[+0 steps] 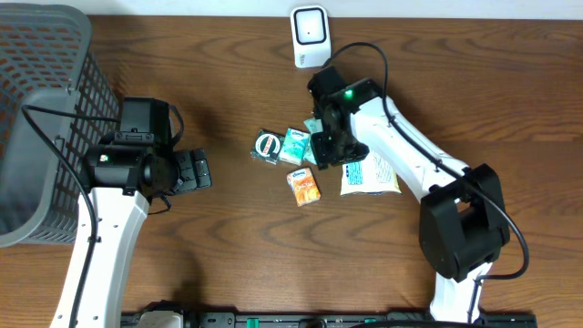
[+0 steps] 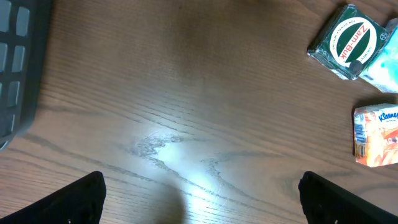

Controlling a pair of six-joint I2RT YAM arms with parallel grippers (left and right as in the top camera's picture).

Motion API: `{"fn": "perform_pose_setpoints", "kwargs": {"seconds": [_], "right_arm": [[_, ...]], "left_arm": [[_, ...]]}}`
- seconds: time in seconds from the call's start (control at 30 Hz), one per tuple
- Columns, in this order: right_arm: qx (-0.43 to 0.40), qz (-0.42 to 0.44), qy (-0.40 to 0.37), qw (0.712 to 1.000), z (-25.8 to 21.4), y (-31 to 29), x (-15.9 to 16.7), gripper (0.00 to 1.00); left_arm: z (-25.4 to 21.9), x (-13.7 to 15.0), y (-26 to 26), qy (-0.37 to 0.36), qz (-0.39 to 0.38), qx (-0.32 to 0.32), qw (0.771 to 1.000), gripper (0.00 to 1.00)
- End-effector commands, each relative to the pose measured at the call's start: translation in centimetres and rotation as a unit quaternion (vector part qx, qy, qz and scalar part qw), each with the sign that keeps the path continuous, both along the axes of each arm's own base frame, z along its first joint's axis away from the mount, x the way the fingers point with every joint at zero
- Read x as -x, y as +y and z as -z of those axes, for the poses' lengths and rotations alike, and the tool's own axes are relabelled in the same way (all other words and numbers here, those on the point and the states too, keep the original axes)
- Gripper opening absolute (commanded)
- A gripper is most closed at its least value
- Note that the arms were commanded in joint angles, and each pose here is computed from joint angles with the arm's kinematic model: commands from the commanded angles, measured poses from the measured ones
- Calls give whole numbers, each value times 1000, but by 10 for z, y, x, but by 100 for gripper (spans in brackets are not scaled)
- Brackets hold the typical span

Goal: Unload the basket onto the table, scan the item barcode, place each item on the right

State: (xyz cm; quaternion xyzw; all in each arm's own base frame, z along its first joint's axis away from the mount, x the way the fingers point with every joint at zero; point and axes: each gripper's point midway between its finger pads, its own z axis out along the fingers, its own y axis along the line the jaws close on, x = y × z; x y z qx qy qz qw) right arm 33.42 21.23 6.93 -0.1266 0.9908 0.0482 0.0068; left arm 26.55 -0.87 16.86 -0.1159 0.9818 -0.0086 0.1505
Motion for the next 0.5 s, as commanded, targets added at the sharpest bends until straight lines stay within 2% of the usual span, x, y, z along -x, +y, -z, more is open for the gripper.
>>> {"fn": "perform_pose_setpoints", "kwargs": {"seconds": [0.0, 0.2, 0.33, 0.47], "right_arm": [[-7, 5, -5, 1000, -3, 8, 4, 52], [4, 8, -16, 1000, 7, 8, 3, 47], [38, 28, -7, 999, 25, -7, 13, 47], [61, 34, 5, 998, 39, -21, 22, 41]], "left_arm": [[3, 1, 0, 5, -5, -1, 1000, 98], [3, 1, 0, 5, -5, -1, 1000, 98], [3, 1, 0, 5, -5, -1, 1000, 98], [3, 1, 0, 5, -5, -1, 1000, 98]]}}
